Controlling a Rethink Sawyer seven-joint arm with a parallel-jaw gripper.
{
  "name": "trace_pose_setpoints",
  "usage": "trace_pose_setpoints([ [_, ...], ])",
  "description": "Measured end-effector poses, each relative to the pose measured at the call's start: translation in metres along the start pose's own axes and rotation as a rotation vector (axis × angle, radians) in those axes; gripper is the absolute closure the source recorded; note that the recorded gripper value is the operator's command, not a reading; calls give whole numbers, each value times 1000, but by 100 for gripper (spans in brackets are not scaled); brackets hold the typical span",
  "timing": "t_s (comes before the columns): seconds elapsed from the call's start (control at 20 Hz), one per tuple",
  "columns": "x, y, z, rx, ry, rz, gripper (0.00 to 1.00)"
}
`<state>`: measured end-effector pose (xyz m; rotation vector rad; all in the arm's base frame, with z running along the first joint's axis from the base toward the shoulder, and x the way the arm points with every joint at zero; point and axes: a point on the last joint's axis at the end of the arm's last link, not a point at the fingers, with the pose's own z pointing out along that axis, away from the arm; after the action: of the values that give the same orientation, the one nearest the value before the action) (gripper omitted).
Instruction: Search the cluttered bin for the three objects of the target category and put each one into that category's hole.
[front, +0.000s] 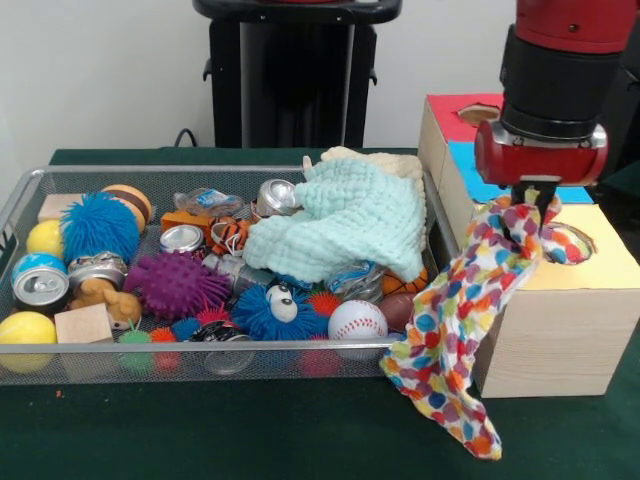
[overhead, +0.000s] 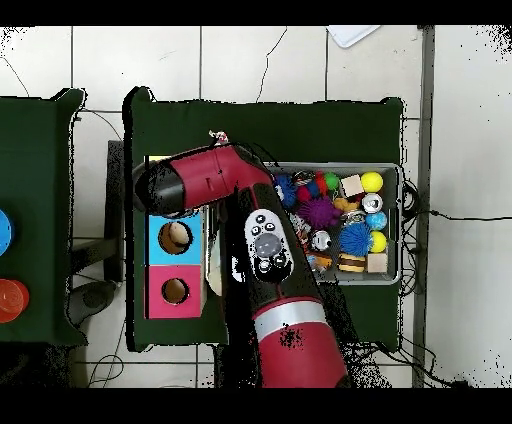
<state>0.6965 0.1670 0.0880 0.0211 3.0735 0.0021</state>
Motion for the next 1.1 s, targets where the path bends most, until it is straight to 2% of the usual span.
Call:
trace_pose_setpoints([
  [0.3, 16, -14, -4, -69, 57, 51, 100],
  [0.6, 39, -11, 0, -110, 114, 53, 100],
  [0.85, 37, -12, 0, -129, 118, 59, 100],
  [1.1, 31, -3, 2, -143, 111, 52, 100],
])
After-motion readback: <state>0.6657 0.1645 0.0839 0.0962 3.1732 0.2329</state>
